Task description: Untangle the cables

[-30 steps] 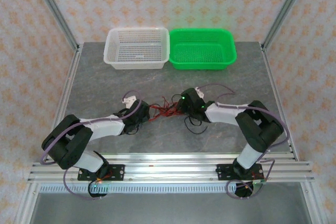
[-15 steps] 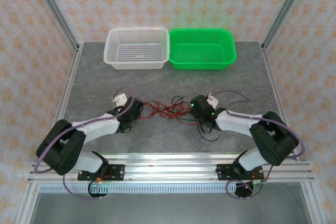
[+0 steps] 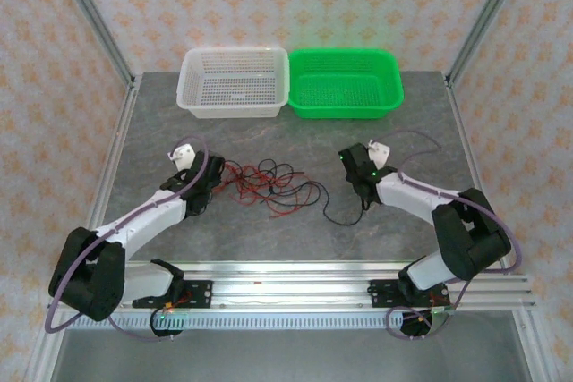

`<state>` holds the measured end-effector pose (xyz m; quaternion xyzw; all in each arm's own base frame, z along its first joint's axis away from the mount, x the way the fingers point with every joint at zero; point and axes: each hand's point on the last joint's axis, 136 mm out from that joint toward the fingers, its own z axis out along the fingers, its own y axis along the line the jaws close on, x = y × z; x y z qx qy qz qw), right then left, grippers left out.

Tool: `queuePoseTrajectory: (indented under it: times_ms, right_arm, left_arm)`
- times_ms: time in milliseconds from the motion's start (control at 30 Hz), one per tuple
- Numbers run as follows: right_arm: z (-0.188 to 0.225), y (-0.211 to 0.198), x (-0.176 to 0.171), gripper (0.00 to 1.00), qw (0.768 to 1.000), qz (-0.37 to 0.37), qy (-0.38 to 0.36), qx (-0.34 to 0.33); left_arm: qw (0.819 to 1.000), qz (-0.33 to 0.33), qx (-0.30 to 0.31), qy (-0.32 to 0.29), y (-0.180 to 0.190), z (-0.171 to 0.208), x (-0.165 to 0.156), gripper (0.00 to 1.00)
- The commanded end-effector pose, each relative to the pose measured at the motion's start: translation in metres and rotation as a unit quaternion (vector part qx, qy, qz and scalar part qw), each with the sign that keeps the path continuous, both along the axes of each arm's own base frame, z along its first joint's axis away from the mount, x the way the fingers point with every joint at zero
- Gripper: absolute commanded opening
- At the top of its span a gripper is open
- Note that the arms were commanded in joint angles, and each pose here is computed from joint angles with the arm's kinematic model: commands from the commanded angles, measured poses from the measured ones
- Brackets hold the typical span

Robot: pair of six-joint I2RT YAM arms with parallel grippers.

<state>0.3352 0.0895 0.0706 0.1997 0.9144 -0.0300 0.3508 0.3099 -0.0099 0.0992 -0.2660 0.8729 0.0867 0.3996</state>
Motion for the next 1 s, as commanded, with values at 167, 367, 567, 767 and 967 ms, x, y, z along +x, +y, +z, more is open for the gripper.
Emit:
queuePoseTrajectory:
  times_ms: [167, 367, 567, 767, 967]
  right_arm:
    - [0.053, 0.056, 0.005, 0.50, 0.990, 0.118, -0.037, 0.070]
    - [0.058, 0.149, -0.022, 0.45, 0.969, 0.224, -0.012, 0.105]
    - [0.025, 0.228, -0.028, 0.30, 0.953, 0.284, 0.039, 0.098]
    - [-0.012, 0.266, -0.023, 0.26, 0.946, 0.299, 0.079, 0.095]
    - [-0.049, 0.267, -0.016, 0.25, 0.950, 0.287, 0.107, 0.059]
  left_arm:
    - [0.997, -0.064, -0.050, 0.008, -0.023, 0.024, -0.004, 0.84]
    - [0.996, -0.067, -0.052, 0.005, -0.024, 0.058, -0.005, 0.76]
    - [0.994, -0.090, -0.068, -0.010, -0.039, 0.068, 0.000, 0.33]
    - [0.987, -0.112, -0.107, 0.036, -0.059, 0.003, 0.001, 0.00]
    - [0.995, -0.055, -0.068, 0.045, -0.036, -0.034, 0.009, 0.00]
